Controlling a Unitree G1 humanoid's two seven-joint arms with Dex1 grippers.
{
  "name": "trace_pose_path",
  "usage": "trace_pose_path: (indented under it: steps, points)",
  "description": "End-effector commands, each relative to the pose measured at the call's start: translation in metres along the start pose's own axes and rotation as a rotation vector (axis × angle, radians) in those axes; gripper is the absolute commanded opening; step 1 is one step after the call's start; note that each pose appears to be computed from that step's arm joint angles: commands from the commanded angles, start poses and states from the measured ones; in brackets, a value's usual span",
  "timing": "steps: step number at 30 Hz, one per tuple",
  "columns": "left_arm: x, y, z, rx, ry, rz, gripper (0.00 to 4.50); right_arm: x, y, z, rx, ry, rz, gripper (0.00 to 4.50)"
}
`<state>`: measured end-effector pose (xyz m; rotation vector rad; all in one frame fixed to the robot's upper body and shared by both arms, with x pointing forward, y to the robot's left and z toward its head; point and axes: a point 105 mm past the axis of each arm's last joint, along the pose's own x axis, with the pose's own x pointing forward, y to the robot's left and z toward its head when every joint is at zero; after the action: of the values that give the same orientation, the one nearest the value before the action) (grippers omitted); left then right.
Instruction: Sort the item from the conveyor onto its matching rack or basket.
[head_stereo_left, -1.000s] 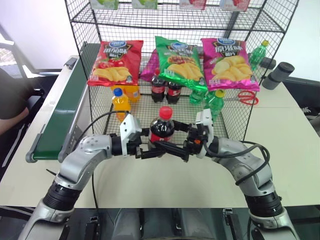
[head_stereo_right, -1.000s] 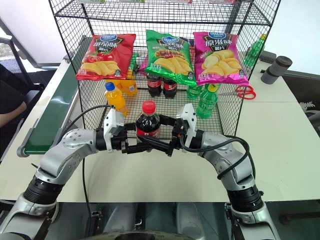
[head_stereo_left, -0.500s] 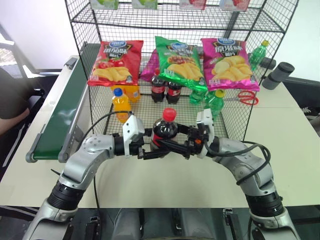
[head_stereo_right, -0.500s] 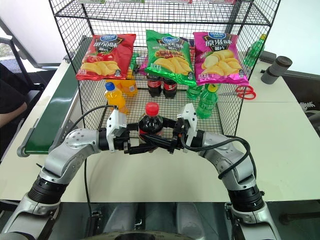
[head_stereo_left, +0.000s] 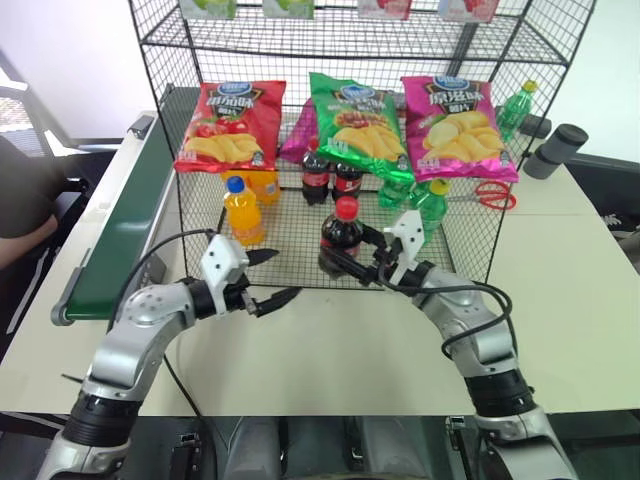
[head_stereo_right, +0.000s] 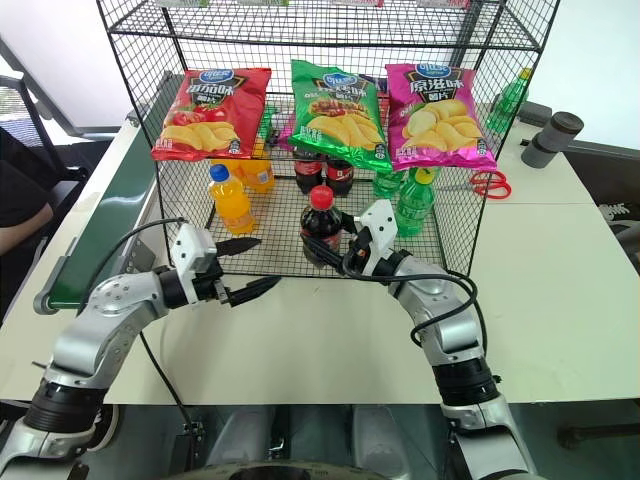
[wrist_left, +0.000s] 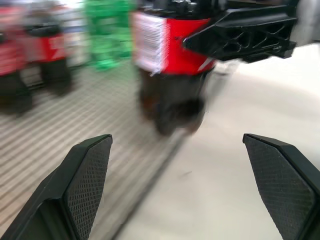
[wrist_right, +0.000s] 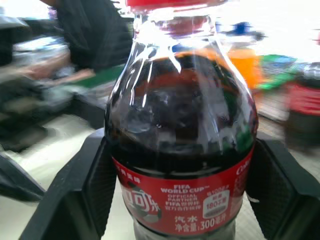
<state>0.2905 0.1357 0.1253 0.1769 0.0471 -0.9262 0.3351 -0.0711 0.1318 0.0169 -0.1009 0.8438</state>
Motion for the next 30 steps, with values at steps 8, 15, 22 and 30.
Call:
trace_pose_path:
  steps: [8, 15, 22, 30]
  points:
    - [-0.014, 0.005, 0.016, 0.039, -0.104, 0.189, 4.46, 0.047, -0.04, -0.003, -0.141, -0.087, -0.294, 2.98]
    - [-0.013, 0.003, 0.016, 0.039, -0.107, 0.187, 4.46, 0.067, -0.047, -0.015, -0.109, -0.082, -0.341, 2.98]
    - [-0.012, -0.001, 0.015, 0.03, -0.102, 0.174, 4.46, 0.071, -0.05, -0.024, -0.073, -0.065, -0.342, 2.98]
    - [-0.011, -0.001, 0.013, 0.028, -0.099, 0.165, 4.5, 0.069, -0.041, -0.024, -0.071, -0.088, -0.26, 4.47]
